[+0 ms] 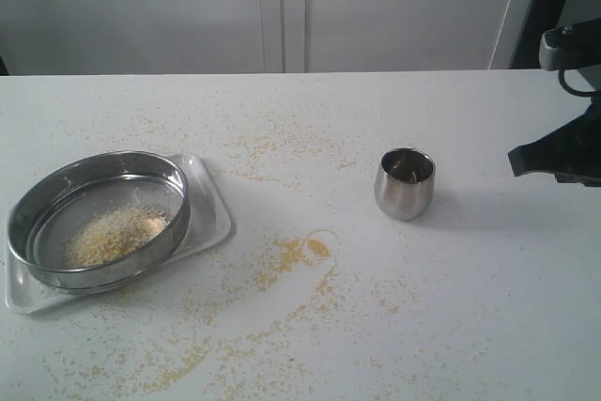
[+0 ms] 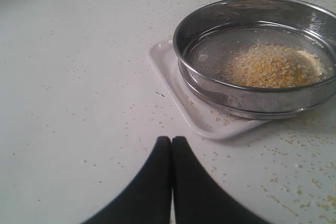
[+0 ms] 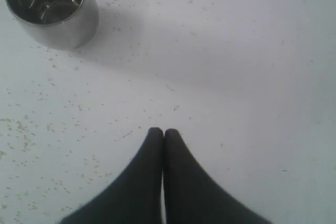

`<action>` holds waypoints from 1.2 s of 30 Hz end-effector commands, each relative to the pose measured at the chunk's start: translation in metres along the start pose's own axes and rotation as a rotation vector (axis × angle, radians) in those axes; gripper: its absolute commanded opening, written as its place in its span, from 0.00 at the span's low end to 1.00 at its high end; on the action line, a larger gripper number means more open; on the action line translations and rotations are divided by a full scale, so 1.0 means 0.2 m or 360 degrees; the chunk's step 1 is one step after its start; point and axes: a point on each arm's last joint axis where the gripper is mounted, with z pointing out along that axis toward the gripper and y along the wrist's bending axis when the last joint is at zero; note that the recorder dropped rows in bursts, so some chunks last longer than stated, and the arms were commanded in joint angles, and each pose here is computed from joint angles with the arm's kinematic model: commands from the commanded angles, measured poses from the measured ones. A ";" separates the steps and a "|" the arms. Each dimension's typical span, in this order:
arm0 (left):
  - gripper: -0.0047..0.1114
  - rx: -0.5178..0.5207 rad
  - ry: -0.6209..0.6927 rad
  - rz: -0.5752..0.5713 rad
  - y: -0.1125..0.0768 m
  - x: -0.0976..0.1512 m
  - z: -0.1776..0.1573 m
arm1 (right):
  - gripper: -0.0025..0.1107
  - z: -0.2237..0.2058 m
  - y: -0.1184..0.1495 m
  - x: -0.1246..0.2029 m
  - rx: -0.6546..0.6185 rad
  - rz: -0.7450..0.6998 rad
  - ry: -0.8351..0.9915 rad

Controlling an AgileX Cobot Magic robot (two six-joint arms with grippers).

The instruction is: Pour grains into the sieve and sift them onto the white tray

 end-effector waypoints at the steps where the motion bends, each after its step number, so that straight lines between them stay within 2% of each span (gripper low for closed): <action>1: 0.05 0.0007 0.0002 -0.0015 0.00 0.01 0.00 | 0.02 0.01 -0.04 -0.03 0.0010 0.0099 0.0072; 9: 0.05 0.0007 0.0002 -0.0015 0.00 0.01 0.00 | 0.02 0.07 -0.17 0.00 0.0069 0.0266 0.0183; 16: 0.05 0.0007 0.0002 -0.0015 0.00 0.01 0.00 | 0.02 0.06 -0.19 0.02 0.0083 0.0298 0.0219; 24: 0.05 0.0007 0.0002 -0.0015 0.00 0.01 0.00 | 0.02 0.01 -0.18 0.04 0.0083 0.0274 0.0005; 27: 0.05 0.0007 0.0002 -0.0015 0.00 0.01 0.00 | 0.02 0.00 -0.14 0.07 0.0077 0.0198 -0.0100; 31: 0.05 0.0007 0.0002 -0.0015 0.00 0.01 0.00 | 0.02 -0.04 -0.07 0.09 0.0007 0.0205 -0.0287; 36: 0.05 0.0007 0.0002 -0.0015 0.00 0.01 0.00 | 0.02 -0.08 0.00 0.12 -0.0019 0.0002 -0.0401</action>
